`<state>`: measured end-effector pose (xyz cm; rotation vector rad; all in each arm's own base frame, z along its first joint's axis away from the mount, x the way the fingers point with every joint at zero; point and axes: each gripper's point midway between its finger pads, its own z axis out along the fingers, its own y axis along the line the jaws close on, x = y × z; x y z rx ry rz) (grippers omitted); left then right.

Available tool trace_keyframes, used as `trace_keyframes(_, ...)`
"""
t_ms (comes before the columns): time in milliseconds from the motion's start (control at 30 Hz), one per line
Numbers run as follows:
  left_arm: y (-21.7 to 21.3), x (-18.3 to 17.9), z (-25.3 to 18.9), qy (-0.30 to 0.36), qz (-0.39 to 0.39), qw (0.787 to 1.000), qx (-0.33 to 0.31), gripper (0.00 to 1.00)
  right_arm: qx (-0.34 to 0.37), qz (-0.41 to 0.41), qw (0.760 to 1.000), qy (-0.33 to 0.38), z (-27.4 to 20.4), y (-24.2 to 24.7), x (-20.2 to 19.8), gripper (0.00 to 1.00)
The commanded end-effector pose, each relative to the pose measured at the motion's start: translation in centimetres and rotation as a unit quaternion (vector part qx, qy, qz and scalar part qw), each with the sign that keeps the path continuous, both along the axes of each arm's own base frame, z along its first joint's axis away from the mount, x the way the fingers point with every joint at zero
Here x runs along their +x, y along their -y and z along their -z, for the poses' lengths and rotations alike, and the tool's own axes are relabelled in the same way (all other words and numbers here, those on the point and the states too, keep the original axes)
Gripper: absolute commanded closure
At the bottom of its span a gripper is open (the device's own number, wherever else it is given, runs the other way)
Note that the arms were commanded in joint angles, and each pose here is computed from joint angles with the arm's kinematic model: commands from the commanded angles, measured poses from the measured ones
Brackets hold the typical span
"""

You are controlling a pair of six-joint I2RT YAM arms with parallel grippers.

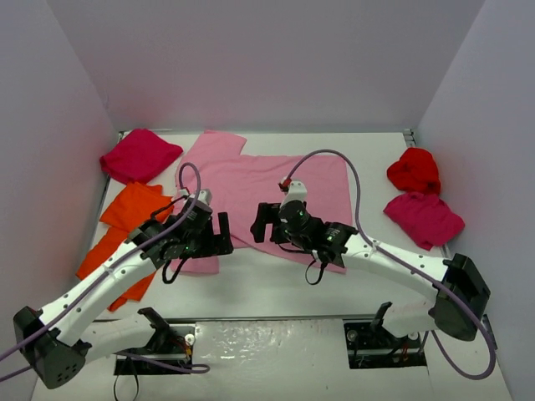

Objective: Fold and stack the t-shirts
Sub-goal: Fold the tshirt

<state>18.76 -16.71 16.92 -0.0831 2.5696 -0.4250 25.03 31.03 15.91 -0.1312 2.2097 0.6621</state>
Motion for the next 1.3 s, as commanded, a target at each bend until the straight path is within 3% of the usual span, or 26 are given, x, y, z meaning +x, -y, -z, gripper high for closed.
trace_keyframes(0,1.1,1.9,-3.2,0.041,0.014,0.999,-0.006,0.14,0.011,-0.026,0.998,-0.05,3.4,-1.8,-1.9,0.18)
trace_keyframes(167,-2.4,2.1,-8.5,0.136,-0.046,0.99,-0.009,0.14,0.005,-0.104,0.993,-0.056,5.4,-7.4,-3.9,0.17)
trace_keyframes(333,-6.8,-0.3,-11.6,0.197,-0.101,0.975,-0.032,0.14,0.014,-0.158,0.985,-0.072,7.2,-11.6,-4.4,0.17)
trace_keyframes(500,-8.6,-1.8,-10.2,0.179,-0.118,0.977,-0.013,0.14,0.02,-0.183,0.979,-0.085,8.8,-14.2,-4.1,0.18)
trace_keyframes(900,-7.3,-1.7,-8.2,0.154,-0.099,0.983,-0.015,0.14,0.015,-0.205,0.975,-0.08,10.6,-16.8,-2.9,0.18)
trace_keyframes(1033,-7.3,-1.7,-7.9,0.15,-0.098,0.984,-0.011,0.14,0.014,-0.207,0.974,-0.09,11.6,-16.9,-3.0,0.29)
trace_keyframes(1267,-6.8,-1.4,-7.1,0.139,-0.092,0.986,-0.005,0.14,-0.003,-0.208,0.972,-0.114,13.8,-15.5,-4.3,0.36)
